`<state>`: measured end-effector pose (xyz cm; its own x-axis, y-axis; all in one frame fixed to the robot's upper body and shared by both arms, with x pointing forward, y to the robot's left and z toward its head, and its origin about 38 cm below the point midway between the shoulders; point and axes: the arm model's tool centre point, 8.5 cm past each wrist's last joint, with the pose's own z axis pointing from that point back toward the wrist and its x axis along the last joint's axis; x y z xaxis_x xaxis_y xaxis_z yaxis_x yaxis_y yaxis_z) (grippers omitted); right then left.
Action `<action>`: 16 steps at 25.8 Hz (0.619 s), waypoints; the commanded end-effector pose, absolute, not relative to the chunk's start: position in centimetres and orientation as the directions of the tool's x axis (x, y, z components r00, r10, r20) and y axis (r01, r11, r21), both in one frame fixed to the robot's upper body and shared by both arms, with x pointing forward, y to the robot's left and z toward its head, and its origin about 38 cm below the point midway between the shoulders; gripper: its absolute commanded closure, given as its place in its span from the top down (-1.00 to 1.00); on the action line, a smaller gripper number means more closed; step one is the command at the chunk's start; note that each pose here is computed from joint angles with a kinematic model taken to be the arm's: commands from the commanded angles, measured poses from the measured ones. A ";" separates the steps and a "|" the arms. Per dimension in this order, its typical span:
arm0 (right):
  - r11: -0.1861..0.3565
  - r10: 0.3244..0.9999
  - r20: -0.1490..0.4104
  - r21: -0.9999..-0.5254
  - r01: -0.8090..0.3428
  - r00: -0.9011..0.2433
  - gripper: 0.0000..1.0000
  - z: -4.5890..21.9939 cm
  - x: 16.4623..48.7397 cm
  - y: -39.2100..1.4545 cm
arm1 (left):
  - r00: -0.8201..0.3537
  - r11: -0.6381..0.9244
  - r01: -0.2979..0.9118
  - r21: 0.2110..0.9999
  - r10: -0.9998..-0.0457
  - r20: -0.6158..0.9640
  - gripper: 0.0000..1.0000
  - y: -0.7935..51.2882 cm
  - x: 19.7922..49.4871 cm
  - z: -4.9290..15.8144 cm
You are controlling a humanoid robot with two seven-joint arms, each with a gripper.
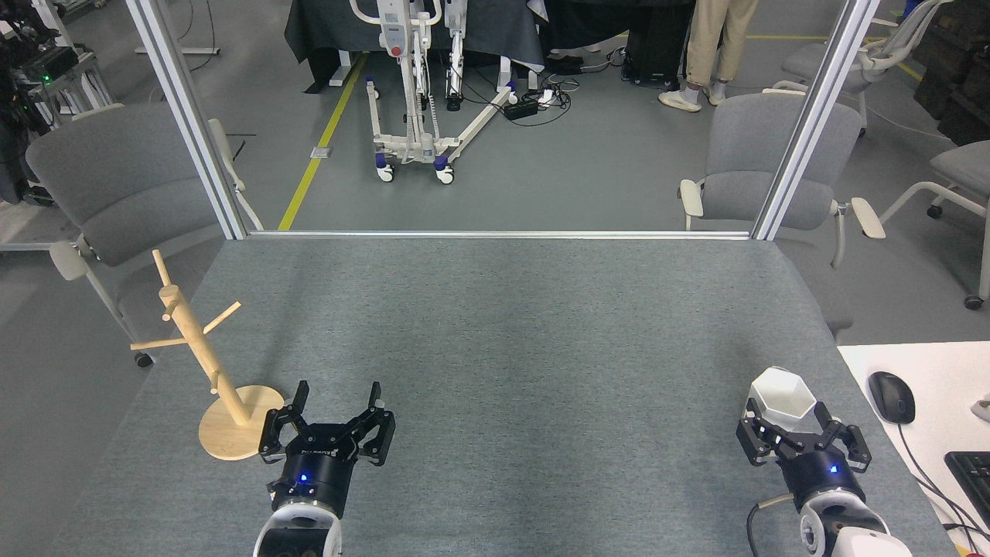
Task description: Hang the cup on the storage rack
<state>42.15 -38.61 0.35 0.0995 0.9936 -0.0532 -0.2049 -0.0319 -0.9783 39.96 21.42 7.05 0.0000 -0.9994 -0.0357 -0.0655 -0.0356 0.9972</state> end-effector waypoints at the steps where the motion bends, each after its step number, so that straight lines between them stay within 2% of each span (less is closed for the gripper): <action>1: -0.031 0.994 -0.054 -0.975 -0.222 0.099 1.00 0.0 42.2 -38.6 | -0.007 -0.030 -0.065 0.997 -0.999 -0.031 0.99 21.1 39.9 7.0; 8: -0.038 0.993 -0.060 -0.975 -0.221 0.097 1.00 0.2 42.3 -38.7 | -0.015 -0.019 -0.046 0.999 -1.000 -0.020 0.99 20.5 40.1 6.5; 16: -0.047 0.993 -0.069 -0.976 -0.211 0.099 1.00 0.8 42.6 -39.3 | -0.015 -0.022 -0.058 0.998 -1.000 -0.023 0.99 20.5 41.3 7.2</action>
<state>42.54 -39.11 0.57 0.0986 0.9929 -0.0663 -0.2142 -0.0439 -0.9758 41.07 20.51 7.09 -0.0144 -0.9996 -0.0230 -0.0566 -0.0221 0.9982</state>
